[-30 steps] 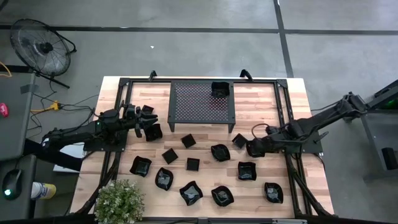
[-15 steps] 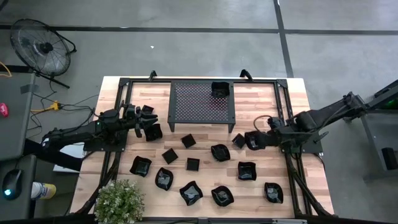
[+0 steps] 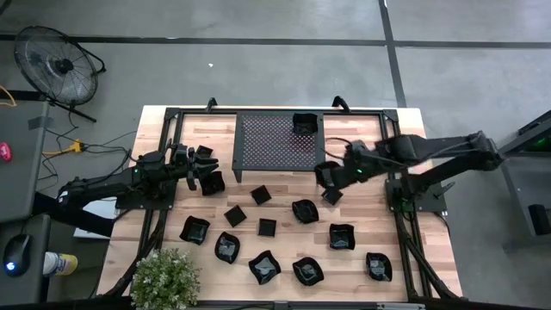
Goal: Pick & Place Mini shaped plates
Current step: Put the black leaf-shaped plate on the shelf
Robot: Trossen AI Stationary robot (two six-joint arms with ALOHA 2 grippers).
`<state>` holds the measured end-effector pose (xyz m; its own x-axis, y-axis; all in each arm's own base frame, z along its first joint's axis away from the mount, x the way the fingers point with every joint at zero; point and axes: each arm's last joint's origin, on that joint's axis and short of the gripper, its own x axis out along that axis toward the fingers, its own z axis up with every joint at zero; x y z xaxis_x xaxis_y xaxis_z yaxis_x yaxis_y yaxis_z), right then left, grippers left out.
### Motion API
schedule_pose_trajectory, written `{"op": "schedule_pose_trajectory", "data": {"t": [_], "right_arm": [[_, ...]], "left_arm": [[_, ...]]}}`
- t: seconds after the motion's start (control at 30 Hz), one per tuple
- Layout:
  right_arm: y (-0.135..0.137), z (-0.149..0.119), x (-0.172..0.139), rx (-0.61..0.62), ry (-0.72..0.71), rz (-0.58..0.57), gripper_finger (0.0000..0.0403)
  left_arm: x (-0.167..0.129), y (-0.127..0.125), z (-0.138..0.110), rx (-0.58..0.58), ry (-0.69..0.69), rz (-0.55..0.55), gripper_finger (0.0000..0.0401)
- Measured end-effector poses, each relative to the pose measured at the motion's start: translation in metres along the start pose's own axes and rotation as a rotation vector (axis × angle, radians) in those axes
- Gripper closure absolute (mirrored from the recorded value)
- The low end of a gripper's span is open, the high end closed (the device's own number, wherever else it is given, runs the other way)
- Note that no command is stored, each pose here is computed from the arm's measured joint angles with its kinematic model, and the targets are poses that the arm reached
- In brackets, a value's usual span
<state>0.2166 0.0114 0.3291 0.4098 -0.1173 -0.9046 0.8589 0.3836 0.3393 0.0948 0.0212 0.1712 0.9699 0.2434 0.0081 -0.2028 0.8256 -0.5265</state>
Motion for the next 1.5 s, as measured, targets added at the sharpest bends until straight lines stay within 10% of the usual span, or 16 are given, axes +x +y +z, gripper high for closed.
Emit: {"op": "schedule_pose_trajectory", "data": {"t": [0.57, 1.5], "right_arm": [[0.061, 0.082, 0.067, -0.014, -0.038, 0.182, 0.0403], [0.067, 0.104, 0.097, 0.263, -0.082, 0.214, 0.0403]], "left_arm": [[0.0, 0.0, 0.0, 0.0, 0.0, 0.0, 0.0277], [0.0, 0.0, 0.0, 0.0, 0.001, -0.001, 0.0277]]}}
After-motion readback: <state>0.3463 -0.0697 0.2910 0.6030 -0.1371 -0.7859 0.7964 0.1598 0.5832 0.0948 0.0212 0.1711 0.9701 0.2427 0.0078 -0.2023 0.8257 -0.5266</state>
